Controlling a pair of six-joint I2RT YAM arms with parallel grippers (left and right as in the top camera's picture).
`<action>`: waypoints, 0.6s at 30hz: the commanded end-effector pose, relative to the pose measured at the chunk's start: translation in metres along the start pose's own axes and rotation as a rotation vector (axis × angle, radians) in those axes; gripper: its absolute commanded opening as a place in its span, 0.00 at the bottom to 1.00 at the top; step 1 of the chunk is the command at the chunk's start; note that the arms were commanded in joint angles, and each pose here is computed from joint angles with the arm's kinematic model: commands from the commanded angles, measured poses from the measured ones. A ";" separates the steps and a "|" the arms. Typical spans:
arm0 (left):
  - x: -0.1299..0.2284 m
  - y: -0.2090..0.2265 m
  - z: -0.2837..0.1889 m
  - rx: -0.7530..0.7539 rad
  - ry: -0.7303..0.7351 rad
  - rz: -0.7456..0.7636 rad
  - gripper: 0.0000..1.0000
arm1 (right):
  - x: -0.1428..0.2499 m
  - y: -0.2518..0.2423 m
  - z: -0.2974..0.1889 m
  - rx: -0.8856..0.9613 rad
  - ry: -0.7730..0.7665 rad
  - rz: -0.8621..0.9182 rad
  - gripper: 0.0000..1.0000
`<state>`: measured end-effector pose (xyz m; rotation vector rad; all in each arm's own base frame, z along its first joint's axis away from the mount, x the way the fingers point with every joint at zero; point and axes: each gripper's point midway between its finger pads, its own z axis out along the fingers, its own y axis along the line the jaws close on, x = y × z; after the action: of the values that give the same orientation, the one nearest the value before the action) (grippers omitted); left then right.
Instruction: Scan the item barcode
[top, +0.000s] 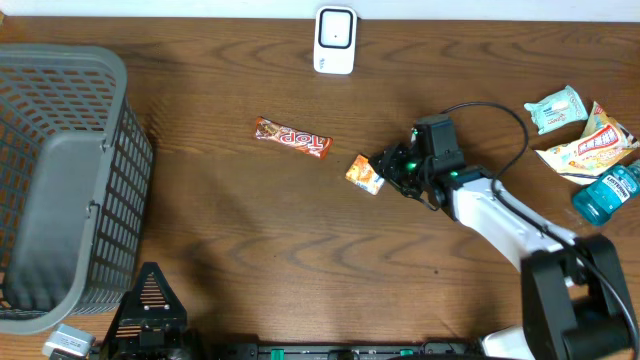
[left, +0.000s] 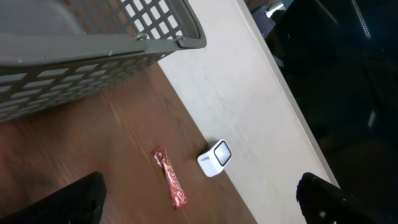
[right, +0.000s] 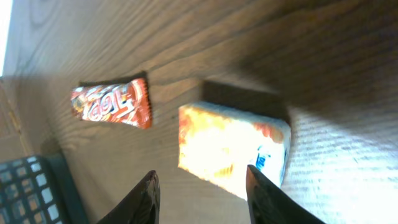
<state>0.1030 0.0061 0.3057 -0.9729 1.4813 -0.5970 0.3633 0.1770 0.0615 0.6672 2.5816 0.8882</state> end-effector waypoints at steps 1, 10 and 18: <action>-0.001 0.000 -0.001 0.003 -0.010 0.004 0.98 | -0.007 -0.008 -0.010 0.055 -0.054 -0.032 0.41; -0.001 0.000 -0.001 0.003 -0.010 0.004 0.98 | -0.001 -0.043 0.013 0.227 -0.083 -0.046 0.44; -0.001 0.000 -0.001 0.003 -0.009 0.004 0.98 | 0.004 -0.049 0.044 0.203 -0.052 -0.053 0.46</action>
<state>0.1030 0.0061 0.3058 -0.9729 1.4808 -0.5967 0.3687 0.1669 0.0094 0.6687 2.6194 0.6220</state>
